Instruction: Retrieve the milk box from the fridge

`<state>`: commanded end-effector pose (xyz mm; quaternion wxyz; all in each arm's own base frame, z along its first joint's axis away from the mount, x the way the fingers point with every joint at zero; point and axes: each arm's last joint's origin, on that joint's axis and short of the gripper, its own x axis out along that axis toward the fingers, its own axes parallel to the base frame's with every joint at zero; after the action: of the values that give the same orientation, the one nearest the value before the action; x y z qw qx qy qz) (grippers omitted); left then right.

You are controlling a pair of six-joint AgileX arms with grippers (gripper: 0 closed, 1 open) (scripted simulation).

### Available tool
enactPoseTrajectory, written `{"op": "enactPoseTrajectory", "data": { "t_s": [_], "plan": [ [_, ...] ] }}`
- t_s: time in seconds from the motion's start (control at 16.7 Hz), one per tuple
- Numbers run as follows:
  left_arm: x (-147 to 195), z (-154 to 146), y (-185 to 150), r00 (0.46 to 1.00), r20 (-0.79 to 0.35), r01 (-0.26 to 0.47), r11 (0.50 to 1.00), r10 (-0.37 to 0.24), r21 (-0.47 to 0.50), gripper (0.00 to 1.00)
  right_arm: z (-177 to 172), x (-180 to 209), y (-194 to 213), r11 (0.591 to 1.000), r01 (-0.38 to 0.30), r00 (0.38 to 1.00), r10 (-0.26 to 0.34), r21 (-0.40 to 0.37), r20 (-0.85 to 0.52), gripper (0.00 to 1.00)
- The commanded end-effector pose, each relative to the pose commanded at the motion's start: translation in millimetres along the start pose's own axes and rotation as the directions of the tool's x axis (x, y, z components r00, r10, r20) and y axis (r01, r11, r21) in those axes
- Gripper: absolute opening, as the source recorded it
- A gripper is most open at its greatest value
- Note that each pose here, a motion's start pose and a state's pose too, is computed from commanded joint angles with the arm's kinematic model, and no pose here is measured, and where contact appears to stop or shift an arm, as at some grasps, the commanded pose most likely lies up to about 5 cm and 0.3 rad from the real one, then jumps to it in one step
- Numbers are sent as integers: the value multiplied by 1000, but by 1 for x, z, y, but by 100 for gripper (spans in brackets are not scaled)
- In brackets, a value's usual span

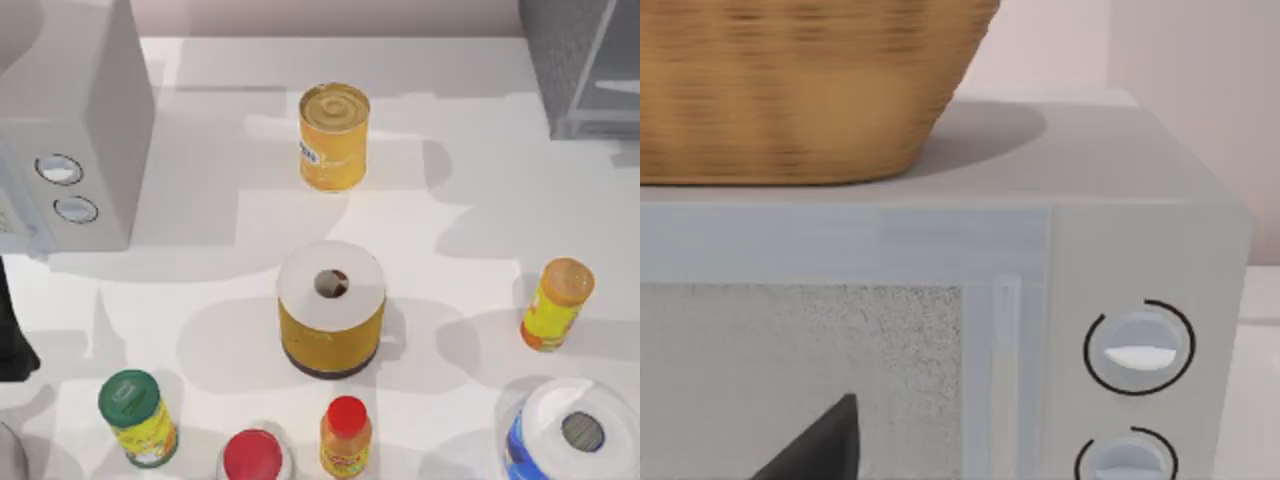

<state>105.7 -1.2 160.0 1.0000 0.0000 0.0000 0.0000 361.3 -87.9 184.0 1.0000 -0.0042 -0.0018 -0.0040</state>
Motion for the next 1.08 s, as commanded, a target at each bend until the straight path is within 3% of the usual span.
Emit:
{"op": "enactPoseTrajectory", "data": {
  "t_s": [0.24,0.54,0.84,1.08],
  "plan": [
    [0,0,0,1000,0,0,1000,0,0,100,37,-38,22,1000,-3,1000,3,-12,12,0],
    [0,0,0,1000,0,0,1000,0,0,100,65,-126,54,1000,-6,1000,6,-10,8,0],
    [0,0,0,1000,0,0,1000,0,0,100,39,-211,75,1000,-5,1000,5,2,-4,0],
    [0,0,0,1000,0,0,1000,0,0,100,3,-246,82,1000,-6,1000,6,7,0,0]
  ]
}}
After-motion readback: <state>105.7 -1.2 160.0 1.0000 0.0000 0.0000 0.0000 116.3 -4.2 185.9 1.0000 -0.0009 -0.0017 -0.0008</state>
